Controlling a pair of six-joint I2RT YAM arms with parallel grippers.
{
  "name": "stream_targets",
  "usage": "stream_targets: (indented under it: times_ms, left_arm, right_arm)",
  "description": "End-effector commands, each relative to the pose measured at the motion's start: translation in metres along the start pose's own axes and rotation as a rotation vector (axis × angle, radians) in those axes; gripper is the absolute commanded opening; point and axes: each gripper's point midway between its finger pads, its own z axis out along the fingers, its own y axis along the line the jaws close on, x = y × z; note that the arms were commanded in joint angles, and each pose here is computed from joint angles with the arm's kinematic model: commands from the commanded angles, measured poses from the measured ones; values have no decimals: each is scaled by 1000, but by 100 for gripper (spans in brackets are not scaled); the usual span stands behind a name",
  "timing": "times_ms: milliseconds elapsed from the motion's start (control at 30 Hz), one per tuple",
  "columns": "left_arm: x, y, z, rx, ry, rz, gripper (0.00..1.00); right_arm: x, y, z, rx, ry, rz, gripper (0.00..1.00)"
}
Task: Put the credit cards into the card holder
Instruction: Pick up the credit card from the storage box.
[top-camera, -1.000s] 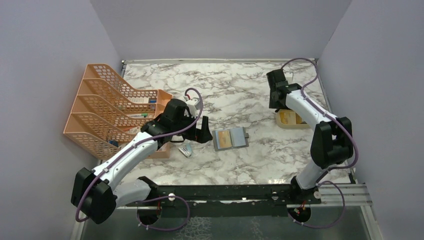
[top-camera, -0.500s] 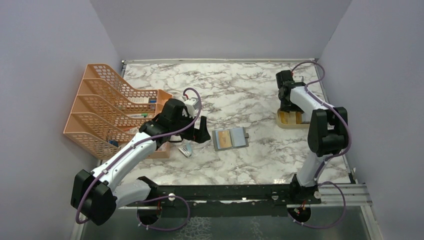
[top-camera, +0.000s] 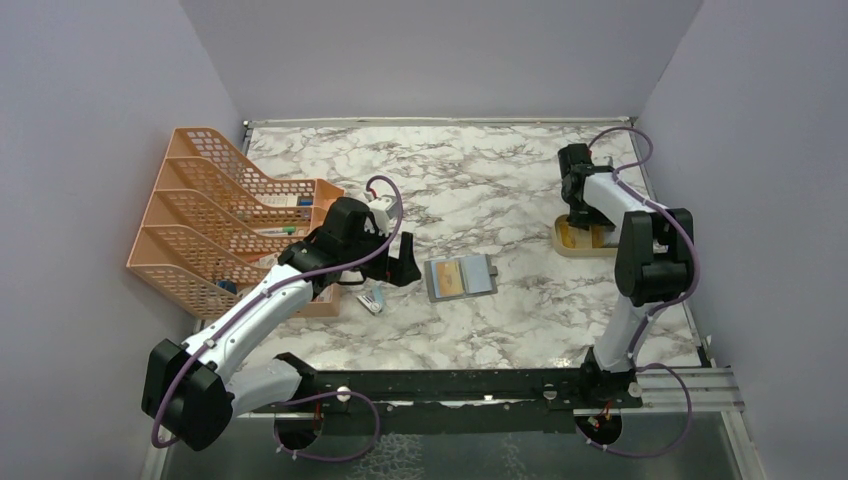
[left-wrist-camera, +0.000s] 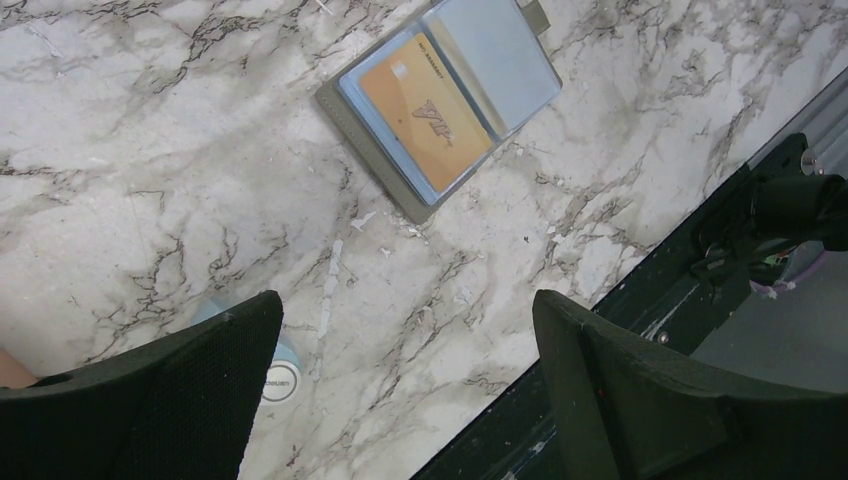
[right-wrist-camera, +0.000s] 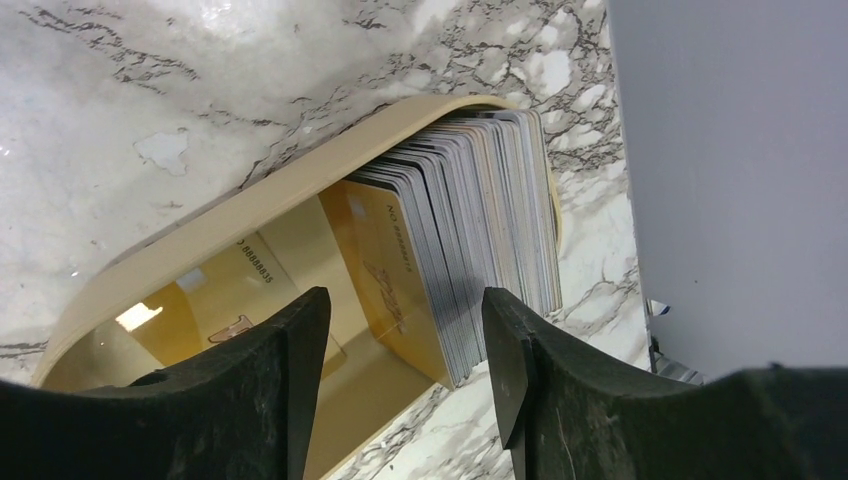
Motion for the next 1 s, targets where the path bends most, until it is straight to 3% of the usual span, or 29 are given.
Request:
stream_targets:
  times_ms: [0,567,967]
  left_arm:
    - [-2,5,-1,-18,-9,-7,99]
    - [-2,6,-1,-5,-8,-25,99]
    - [-3,6,-2,-3,-14,-25,99]
  right_arm:
    - [-11,-10,6,45,-26,17,56]
    - [-12,-19,7,74,-32,10,38]
    - [-16,-26,2,86,-47,27,33]
